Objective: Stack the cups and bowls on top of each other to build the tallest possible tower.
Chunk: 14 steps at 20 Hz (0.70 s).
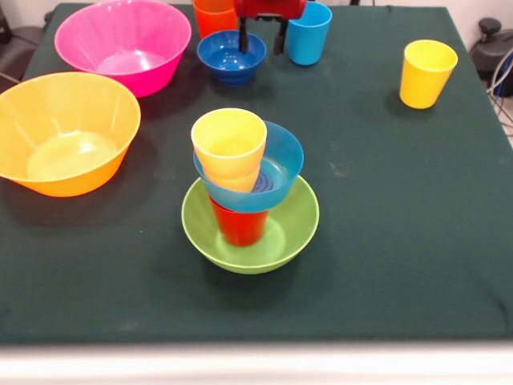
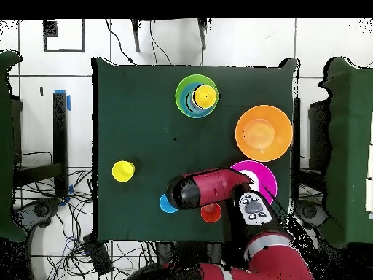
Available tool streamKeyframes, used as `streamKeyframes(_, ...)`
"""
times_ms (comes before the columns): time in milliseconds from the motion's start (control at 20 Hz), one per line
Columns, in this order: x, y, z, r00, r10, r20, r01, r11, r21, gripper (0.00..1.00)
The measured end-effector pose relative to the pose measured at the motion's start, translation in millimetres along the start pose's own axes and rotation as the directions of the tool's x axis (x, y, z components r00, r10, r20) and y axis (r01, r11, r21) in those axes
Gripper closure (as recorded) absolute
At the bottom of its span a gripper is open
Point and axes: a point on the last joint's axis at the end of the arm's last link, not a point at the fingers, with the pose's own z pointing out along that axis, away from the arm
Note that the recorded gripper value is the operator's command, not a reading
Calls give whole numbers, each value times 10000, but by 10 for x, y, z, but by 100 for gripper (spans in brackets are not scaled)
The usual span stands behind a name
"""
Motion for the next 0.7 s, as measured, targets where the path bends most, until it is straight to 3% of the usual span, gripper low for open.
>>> streamKeyframes(350, 162, 46, 188, 9998, -116, -175, 118, 9999, 95, 0)
streamKeyframes(700, 314, -28, 290, 9990, -83, -438, 99, 9993, 369, 0)
